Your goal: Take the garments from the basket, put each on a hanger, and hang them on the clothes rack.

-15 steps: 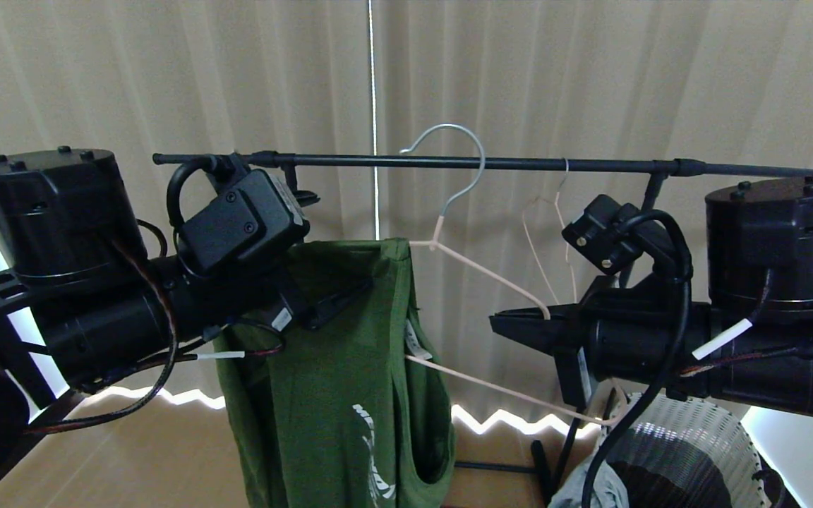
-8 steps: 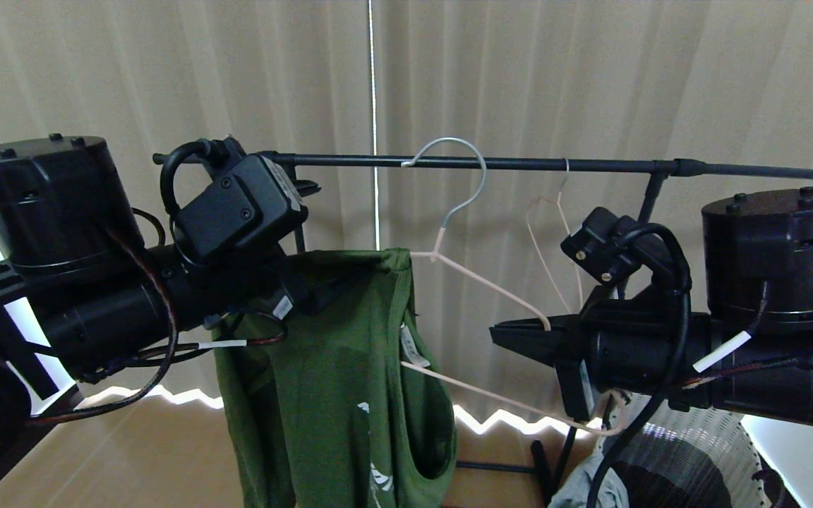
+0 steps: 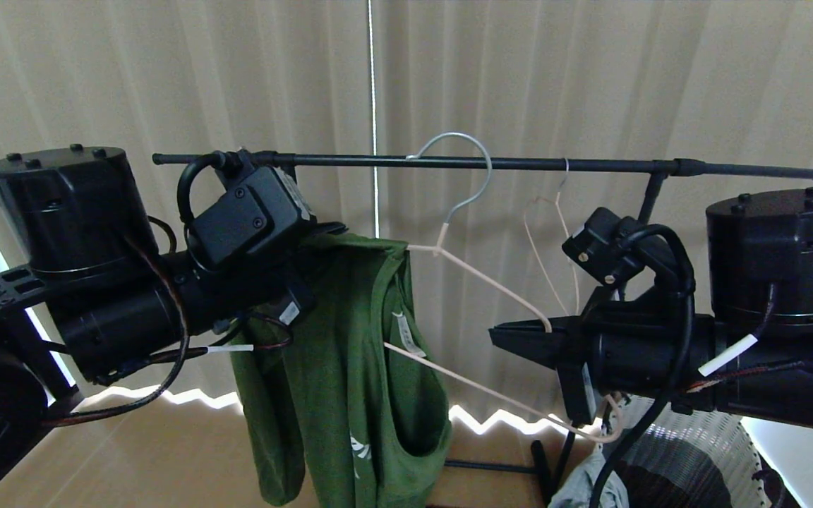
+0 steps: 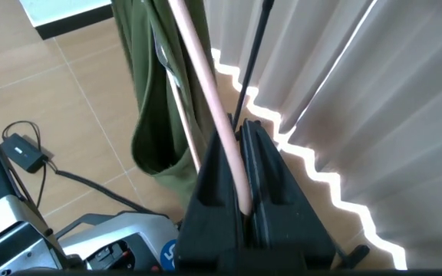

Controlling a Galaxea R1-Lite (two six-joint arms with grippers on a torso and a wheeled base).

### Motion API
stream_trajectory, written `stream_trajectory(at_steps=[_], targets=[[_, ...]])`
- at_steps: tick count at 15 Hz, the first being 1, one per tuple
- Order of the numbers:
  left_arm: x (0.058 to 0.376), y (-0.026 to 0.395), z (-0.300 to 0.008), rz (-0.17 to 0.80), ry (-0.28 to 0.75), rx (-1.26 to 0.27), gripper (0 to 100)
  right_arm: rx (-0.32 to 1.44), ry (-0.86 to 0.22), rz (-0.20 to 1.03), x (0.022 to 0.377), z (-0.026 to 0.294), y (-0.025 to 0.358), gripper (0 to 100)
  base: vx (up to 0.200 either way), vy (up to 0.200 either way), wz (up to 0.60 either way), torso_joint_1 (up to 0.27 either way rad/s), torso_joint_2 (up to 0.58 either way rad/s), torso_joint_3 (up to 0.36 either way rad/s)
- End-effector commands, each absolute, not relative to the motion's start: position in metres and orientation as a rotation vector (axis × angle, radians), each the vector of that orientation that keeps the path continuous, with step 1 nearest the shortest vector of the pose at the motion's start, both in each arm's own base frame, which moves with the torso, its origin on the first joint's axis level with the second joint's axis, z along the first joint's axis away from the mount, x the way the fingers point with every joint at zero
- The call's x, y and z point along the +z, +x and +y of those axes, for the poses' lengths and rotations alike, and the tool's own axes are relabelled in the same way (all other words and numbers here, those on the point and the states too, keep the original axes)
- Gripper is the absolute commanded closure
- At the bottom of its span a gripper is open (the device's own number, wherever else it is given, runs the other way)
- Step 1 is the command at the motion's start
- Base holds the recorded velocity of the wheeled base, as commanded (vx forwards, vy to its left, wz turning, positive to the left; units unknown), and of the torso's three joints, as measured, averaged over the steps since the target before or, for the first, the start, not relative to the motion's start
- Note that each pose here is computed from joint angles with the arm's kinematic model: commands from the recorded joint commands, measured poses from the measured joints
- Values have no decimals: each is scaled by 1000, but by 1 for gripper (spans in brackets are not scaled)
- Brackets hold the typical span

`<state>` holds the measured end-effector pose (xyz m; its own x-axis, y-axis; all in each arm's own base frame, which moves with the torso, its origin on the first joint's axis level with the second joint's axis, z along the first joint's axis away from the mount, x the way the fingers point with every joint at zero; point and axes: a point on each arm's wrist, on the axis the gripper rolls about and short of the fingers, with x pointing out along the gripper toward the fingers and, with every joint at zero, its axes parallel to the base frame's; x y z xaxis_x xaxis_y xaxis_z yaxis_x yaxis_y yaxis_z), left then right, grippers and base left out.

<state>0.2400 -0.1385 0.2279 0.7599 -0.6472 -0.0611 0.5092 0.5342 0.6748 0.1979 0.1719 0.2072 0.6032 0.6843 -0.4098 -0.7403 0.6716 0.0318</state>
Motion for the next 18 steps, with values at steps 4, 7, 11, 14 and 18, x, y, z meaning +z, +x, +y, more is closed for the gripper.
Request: stream_trajectory(at_steps=[4,7,11,14,18], targets=[[220,237,-137,-216,732,-686,100,826,-144,400,210,168,194,100,0,0,0,0,0,0],[218,237,-135,-252,757,-655,100,821,-151,411,207,167,193,0,0,0,0,0,0,0],[216,241,-124,-191,767,-525,100,791,-146,395,210,161,195,0,0,0,0,0,0,0],[214,246,-111,-129,764,-409,100,743,-134,383,214,150,199,0,0,0,0,0,0,0],[201,246,-90,-45,770,-334,100,688,-144,422,202,136,197,0,0,0,0,0,0,0]])
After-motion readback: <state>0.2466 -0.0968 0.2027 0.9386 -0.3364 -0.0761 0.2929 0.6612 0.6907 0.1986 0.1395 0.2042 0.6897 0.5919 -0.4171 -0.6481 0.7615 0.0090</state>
